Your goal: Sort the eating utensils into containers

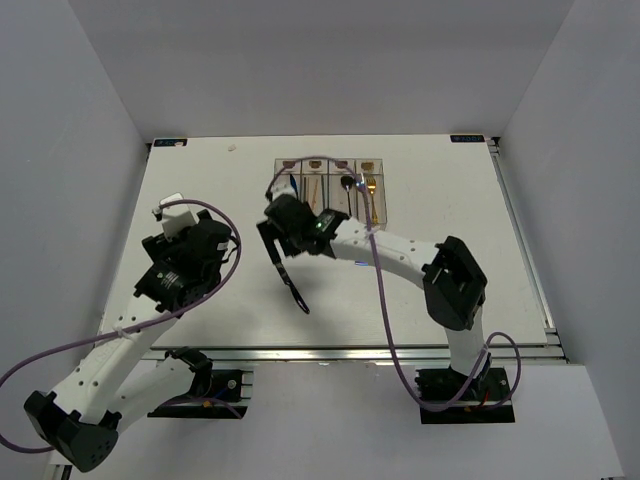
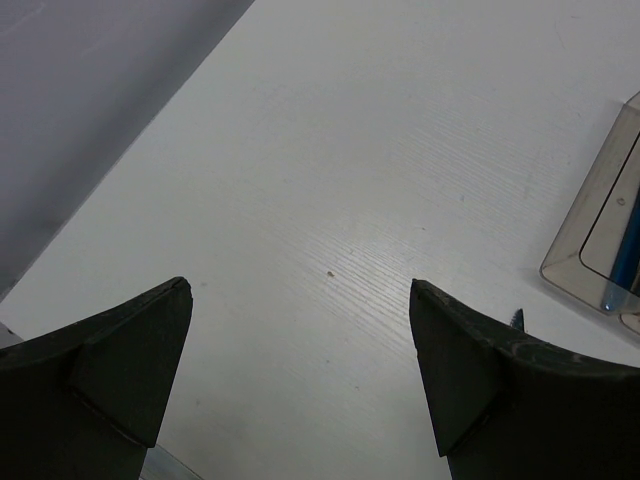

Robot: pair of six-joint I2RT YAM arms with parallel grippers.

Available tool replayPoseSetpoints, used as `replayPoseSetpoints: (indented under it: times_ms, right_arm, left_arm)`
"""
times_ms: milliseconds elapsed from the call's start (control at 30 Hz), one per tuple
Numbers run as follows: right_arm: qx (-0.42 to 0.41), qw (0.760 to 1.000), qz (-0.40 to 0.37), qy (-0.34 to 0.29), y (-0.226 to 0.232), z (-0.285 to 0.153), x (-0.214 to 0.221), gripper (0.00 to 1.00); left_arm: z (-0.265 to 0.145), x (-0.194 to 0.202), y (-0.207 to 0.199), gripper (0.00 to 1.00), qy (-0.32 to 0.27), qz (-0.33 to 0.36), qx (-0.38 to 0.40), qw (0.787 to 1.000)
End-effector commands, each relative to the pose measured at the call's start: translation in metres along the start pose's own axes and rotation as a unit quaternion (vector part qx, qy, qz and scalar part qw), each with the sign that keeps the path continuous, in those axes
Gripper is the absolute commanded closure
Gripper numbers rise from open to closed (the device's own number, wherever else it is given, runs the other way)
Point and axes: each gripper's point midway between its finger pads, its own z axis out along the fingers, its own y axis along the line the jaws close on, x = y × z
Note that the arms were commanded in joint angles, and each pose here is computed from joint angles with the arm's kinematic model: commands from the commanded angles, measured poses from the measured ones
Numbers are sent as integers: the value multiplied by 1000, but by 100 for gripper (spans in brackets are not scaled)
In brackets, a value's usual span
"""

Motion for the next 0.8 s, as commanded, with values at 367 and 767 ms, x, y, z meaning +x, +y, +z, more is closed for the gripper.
replayPoseSetpoints:
  times_ms: [367,767]
  right_arm:
    - [-27,987,-49,150,22,9,131,33]
    - [-34,977,-70,199,31,25,157,48]
  left_arm:
    - [2,-4,5,2,-4,-8,-10,1000]
    - [2,-4,4,2,-3,-9,-7,1000]
